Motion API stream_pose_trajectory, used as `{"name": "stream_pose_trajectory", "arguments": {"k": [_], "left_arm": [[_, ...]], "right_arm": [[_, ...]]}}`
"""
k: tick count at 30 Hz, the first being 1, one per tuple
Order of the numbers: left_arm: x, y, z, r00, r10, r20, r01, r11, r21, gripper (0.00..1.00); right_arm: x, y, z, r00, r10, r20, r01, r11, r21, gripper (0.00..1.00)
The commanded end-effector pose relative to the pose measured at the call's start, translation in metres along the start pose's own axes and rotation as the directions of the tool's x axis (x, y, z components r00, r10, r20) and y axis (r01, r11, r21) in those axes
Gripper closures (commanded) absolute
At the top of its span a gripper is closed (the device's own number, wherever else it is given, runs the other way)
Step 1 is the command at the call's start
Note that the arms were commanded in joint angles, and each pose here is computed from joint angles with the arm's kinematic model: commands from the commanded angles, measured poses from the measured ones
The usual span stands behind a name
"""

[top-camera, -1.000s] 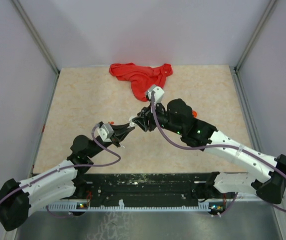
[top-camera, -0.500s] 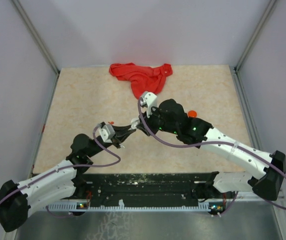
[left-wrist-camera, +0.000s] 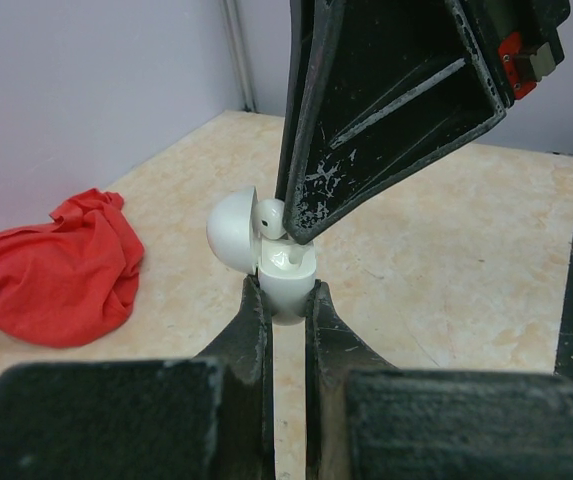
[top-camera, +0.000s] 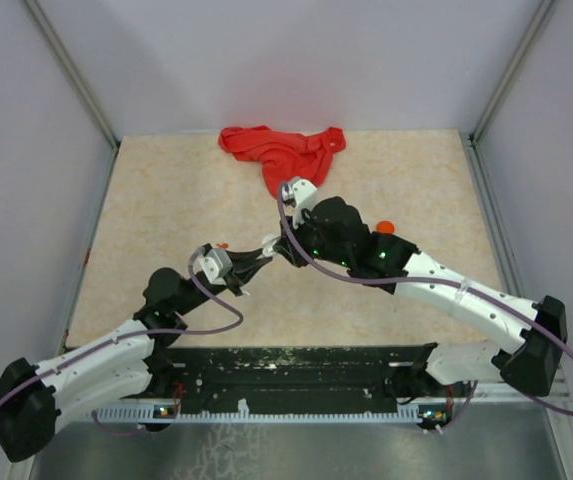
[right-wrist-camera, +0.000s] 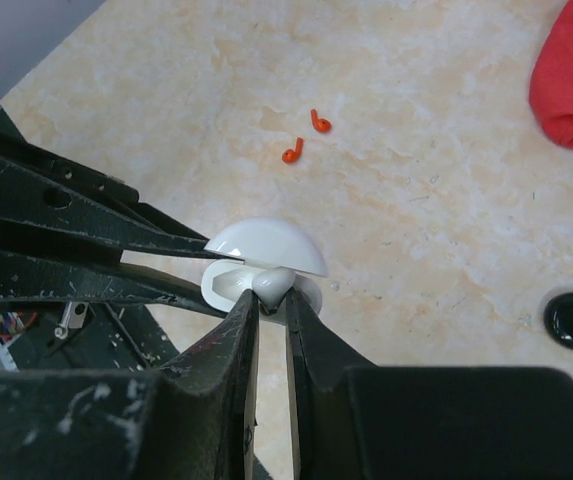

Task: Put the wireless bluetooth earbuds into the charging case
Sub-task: Place the charging case at the center of the board, then move the earbud to the center of the board.

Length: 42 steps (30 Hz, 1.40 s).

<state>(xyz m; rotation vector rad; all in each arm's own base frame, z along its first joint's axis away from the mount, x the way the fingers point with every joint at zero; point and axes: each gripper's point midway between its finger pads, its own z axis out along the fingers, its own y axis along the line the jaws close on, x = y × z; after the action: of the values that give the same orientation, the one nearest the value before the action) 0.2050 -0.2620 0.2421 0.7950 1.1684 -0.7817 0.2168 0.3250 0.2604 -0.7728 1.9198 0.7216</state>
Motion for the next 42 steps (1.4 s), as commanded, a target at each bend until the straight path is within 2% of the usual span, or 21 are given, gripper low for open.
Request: {"name": "stream_pose_trajectory", "arguments": {"k": [1,7,12,19,25,31,34,42], "left_arm": [[-0.028,0.009,0.004,0.994,0.055,0.09,-0.049,0.997,-0.063,0.99],[-0.029,0.014,0.007,0.989,0.128,0.077,-0.118,0.985,-0.126,0.99],[-0.027,0.023,0.007,0.982,0.186,0.045,-0.171,0.96,-0.222,0.99],[-0.032,0.023,0.008,0.955,0.292,0.047,-0.267,0.918,-0.294,0.99],[-0.038,0.026,0.009,0.933,0.354,0.055,-0.313,0.88,-0.357,0.99],[-0.035,0.035,0.009,0.947,0.314,0.064,-0.26,0.87,-0.418,0.99],[-0.028,0.039,0.005,0.969,0.239,0.063,-0.187,0.876,-0.445,0.99],[-0.008,0.038,-0.005,0.995,0.09,0.043,-0.067,0.921,-0.383,0.99]], "right_arm": [[-0.041,-0.003,-0.001,0.986,0.124,0.109,-0.132,0.989,0.067,0.87],[-0.041,0.005,0.005,0.979,0.188,0.083,-0.193,0.979,0.062,0.8],[-0.044,-0.005,0.004,0.971,0.213,0.109,-0.226,0.966,0.122,0.82],[-0.037,-0.009,0.018,0.958,0.275,0.079,-0.285,0.943,0.174,0.84],[-0.041,-0.019,0.016,0.937,0.327,0.124,-0.348,0.909,0.229,0.82],[-0.044,-0.015,0.014,0.928,0.35,0.128,-0.371,0.904,0.214,0.73],[-0.053,-0.016,0.003,0.937,0.317,0.143,-0.342,0.917,0.205,0.67],[-0.067,-0.031,-0.026,0.957,0.246,0.154,-0.26,0.962,0.082,0.57]]}}
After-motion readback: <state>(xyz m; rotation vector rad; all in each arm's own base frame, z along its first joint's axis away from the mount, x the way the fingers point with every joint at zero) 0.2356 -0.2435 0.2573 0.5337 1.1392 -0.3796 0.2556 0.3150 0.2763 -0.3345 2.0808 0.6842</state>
